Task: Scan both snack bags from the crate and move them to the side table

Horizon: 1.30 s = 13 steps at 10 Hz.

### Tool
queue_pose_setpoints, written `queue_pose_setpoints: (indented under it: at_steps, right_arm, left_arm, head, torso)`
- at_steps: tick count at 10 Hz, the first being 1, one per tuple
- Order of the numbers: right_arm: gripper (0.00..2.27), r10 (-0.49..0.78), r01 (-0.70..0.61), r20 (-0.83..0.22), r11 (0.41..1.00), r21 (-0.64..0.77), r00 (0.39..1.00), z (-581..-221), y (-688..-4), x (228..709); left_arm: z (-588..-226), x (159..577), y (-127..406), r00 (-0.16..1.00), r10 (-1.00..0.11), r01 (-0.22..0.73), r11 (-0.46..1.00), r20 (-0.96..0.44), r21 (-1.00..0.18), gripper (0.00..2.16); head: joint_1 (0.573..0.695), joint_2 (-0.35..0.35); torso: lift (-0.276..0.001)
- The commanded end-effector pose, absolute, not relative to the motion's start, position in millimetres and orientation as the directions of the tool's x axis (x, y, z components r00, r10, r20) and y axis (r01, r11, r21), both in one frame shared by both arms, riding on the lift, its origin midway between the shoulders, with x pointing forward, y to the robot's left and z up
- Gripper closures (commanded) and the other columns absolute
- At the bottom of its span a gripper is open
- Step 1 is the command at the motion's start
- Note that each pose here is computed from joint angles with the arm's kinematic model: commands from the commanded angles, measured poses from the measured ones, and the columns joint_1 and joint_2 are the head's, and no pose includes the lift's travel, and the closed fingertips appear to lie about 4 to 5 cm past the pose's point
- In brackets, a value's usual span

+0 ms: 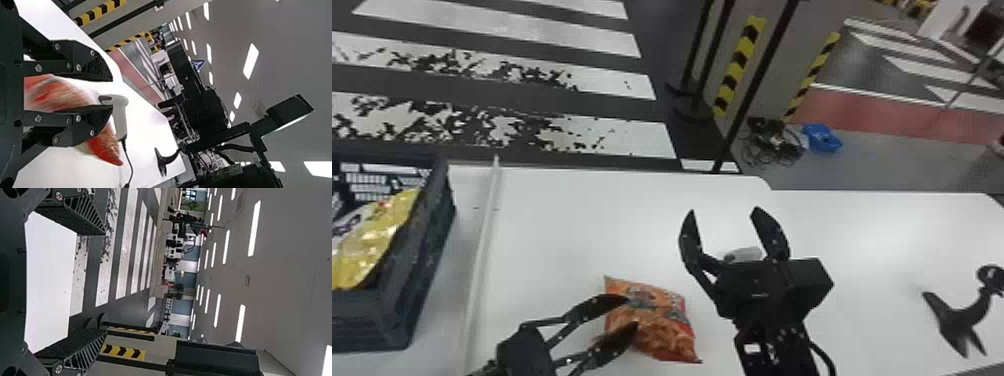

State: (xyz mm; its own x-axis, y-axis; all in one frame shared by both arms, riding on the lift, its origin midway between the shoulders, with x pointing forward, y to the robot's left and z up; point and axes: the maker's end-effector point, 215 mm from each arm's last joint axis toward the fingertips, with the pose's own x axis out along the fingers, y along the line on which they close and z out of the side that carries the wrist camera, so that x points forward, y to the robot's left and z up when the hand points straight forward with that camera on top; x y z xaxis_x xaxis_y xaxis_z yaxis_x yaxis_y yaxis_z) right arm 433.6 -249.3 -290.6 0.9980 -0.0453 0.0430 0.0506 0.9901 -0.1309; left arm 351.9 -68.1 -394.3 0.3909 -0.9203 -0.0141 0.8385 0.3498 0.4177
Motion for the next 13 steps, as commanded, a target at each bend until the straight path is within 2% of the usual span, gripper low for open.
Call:
queue_pose_setpoints:
  at_steps: [1,3,4,6,7,9,11,13]
  right_arm:
    - [0.11,-0.045,0.05,0.04,0.99,-0.129,0.998,-291,-249,435]
    - [0.11,-0.046,0.05,0.037,0.991,-0.128,0.998,-293,-250,433]
    - [0.11,-0.047,0.052,0.043,0.99,-0.128,0.998,-292,-251,431]
    - [0.11,-0.05,0.054,0.034,0.991,-0.124,0.998,-294,-256,429]
    - [0.11,-0.047,0.05,0.03,0.991,-0.122,0.998,-295,-257,428]
    - [0.11,0.004,-0.004,0.004,0.996,-0.09,1.0,-300,-255,424]
    - [0.11,0.083,-0.088,-0.057,0.993,-0.085,0.995,-316,-257,415]
    - [0.1,0.09,-0.097,-0.083,0.991,-0.094,0.993,-327,-269,407]
  left_arm:
    - [-395,354,-64,0.402,-0.915,0.837,0.359,-0.02,0.412,0.01]
    - [-392,365,-55,0.435,-0.9,0.837,0.394,-0.026,0.38,0.02]
    - [-373,374,-41,0.469,-0.883,0.834,0.448,0.014,0.322,0.02]
    - [-307,396,7,0.578,-0.806,0.771,0.591,0.131,0.239,0.02]
    - [-284,411,28,0.62,-0.771,0.748,0.636,0.145,0.188,0.02]
    - [-260,430,70,0.695,-0.706,0.683,0.708,0.138,0.179,0.03]
    - [-257,447,111,0.772,-0.628,0.612,0.776,0.096,0.156,0.03]
    - [-244,460,160,0.837,-0.534,0.524,0.845,0.12,0.109,0.03]
  head:
    - [0.695,-0.35]
    - [0.695,-0.35]
    - [0.695,-0.35]
    - [0.695,-0.35]
    - [0.695,-0.35]
    - [0.695,-0.295]
    - [0.695,-0.225]
    - [0.695,-0.184]
  torso:
    - [-0.095]
    - [-0.095]
    - [-0.095]
    - [-0.095]
    - [-0.095]
    - [-0.095]
    - [-0.095]
    - [-0.095]
